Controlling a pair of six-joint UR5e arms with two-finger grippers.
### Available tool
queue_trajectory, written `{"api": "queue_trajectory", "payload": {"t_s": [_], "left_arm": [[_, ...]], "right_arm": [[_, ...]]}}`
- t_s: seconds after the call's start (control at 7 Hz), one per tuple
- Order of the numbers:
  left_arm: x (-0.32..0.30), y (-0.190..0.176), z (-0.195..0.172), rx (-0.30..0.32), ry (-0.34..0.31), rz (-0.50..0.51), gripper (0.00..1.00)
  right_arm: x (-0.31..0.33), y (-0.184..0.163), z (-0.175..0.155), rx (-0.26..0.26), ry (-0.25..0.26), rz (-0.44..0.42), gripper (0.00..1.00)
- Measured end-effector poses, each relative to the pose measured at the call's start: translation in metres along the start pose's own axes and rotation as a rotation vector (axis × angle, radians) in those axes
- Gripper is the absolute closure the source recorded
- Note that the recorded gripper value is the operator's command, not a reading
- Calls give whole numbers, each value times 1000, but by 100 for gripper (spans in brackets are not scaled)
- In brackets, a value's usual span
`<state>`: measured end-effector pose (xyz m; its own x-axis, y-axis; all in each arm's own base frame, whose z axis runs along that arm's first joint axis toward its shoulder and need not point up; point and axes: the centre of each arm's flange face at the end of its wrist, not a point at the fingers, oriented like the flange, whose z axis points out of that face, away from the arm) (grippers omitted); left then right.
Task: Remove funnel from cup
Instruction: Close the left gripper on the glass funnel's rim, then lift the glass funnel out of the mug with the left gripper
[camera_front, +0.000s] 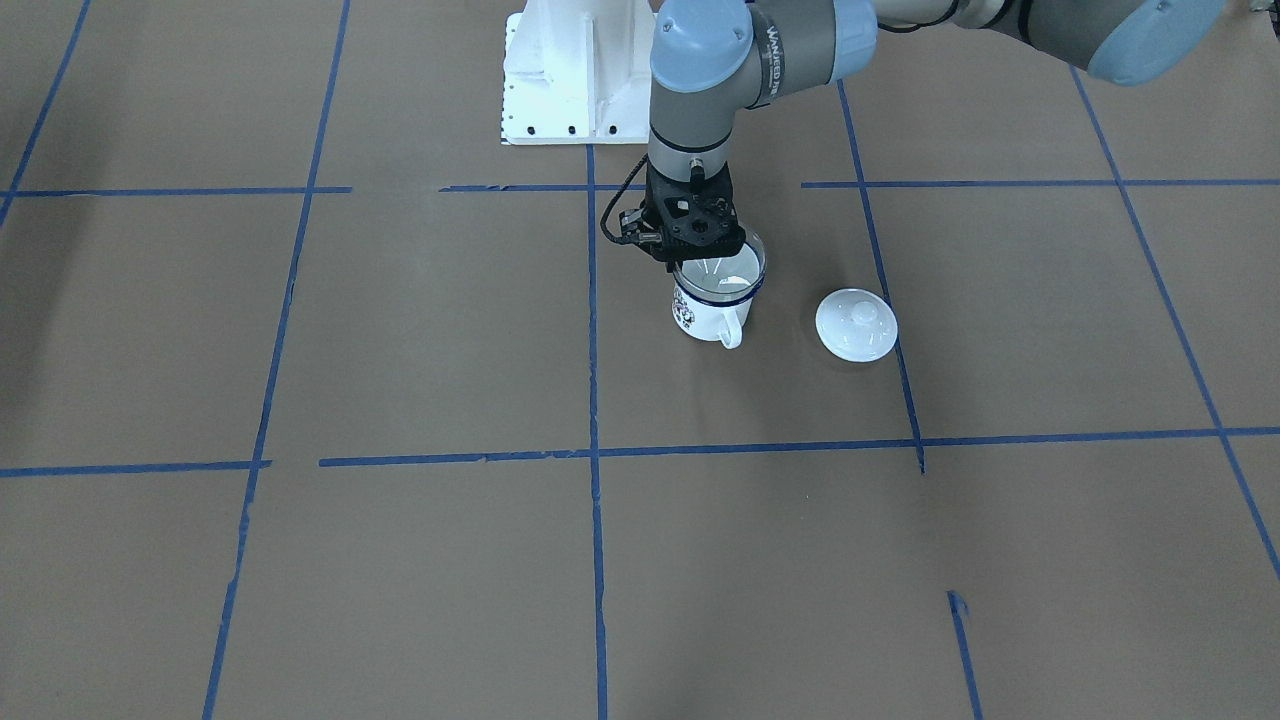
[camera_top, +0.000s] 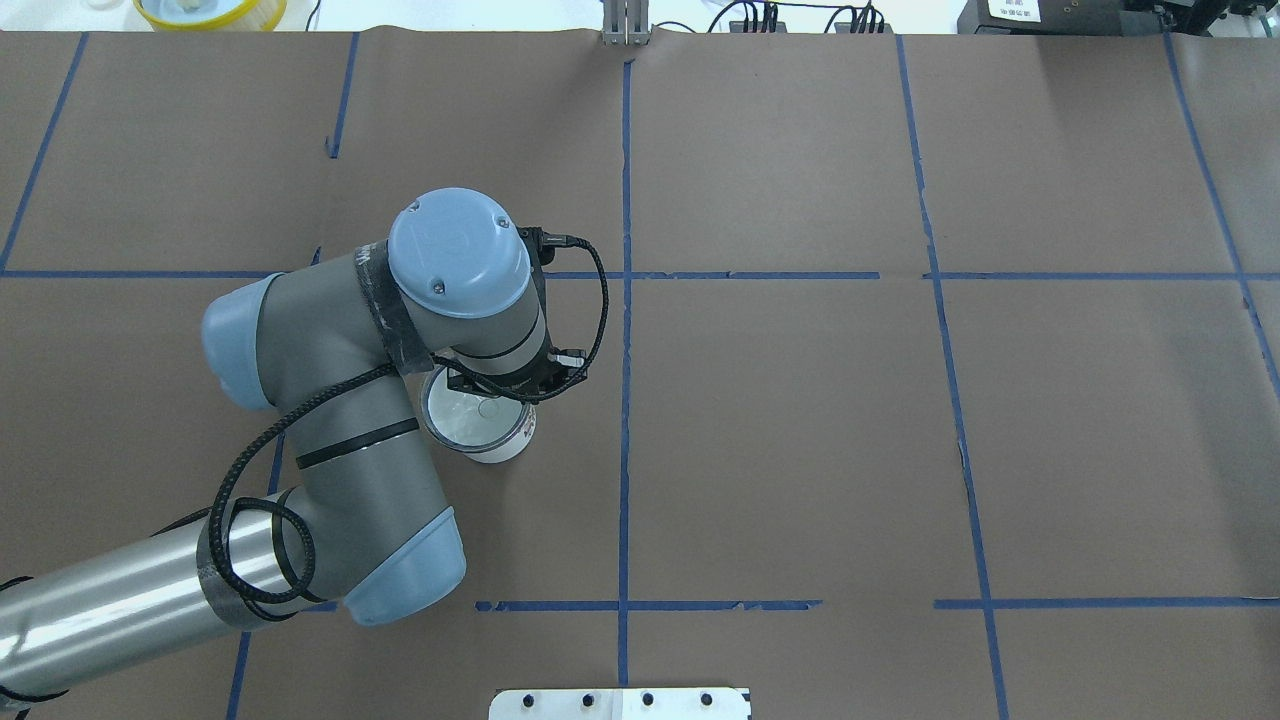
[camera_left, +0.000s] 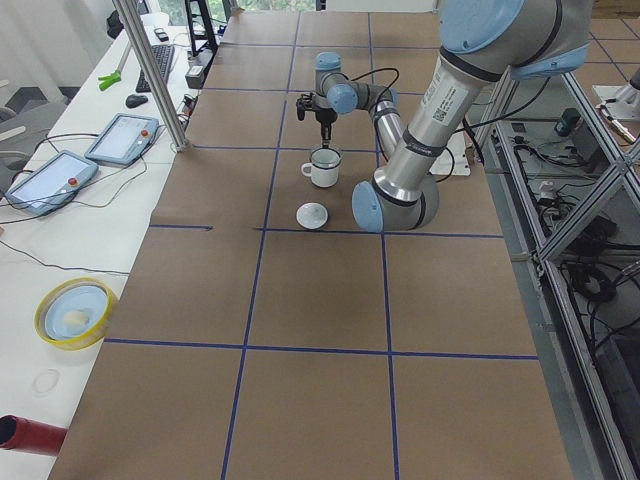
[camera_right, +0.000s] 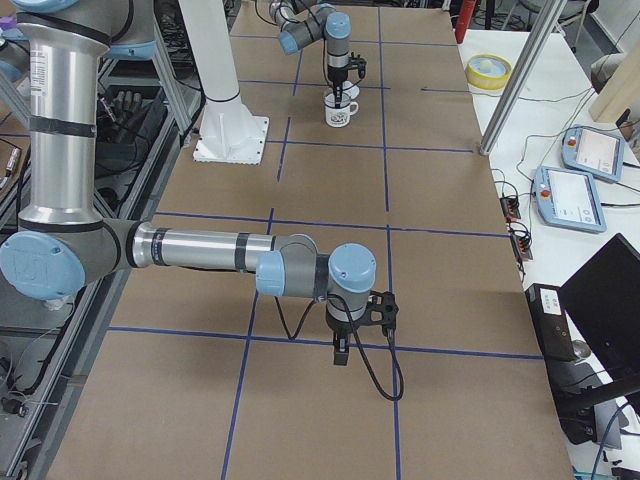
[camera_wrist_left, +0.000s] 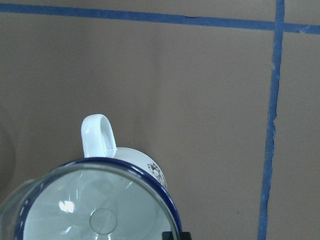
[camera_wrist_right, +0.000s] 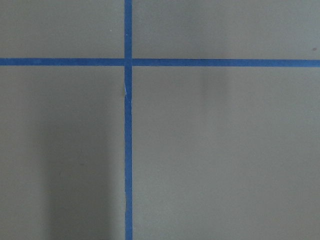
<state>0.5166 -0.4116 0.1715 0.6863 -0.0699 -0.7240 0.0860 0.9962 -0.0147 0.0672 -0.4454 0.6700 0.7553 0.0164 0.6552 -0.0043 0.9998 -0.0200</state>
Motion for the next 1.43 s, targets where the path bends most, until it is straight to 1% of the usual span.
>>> {"api": "queue_trajectory", "payload": {"t_s": [0.29, 0.43, 0.57, 0.86, 1.0, 1.14, 1.29, 1.43], "left_arm": [[-1, 4, -17, 5, 12, 3, 100], [-4, 8, -33, 9, 13, 4, 100], [-11, 7, -60, 24, 15, -3, 100], [-45, -15, -136, 99, 33, -61, 100], [-57, -22, -163, 134, 60, -96, 100], [-63, -35, -174, 171, 107, -153, 100], [-67, -60, -171, 223, 181, -235, 100], [-73, -92, -155, 291, 261, -335, 100]], "right_arm": [[0, 0, 0, 0, 0, 0, 0], [0, 0, 0, 0, 0, 0, 0], [0, 0, 0, 0, 0, 0, 0], [0, 0, 0, 0, 0, 0, 0], [0, 0, 0, 0, 0, 0, 0], [0, 0, 0, 0, 0, 0, 0], [0, 0, 0, 0, 0, 0, 0], [0, 0, 0, 0, 0, 0, 0]]}}
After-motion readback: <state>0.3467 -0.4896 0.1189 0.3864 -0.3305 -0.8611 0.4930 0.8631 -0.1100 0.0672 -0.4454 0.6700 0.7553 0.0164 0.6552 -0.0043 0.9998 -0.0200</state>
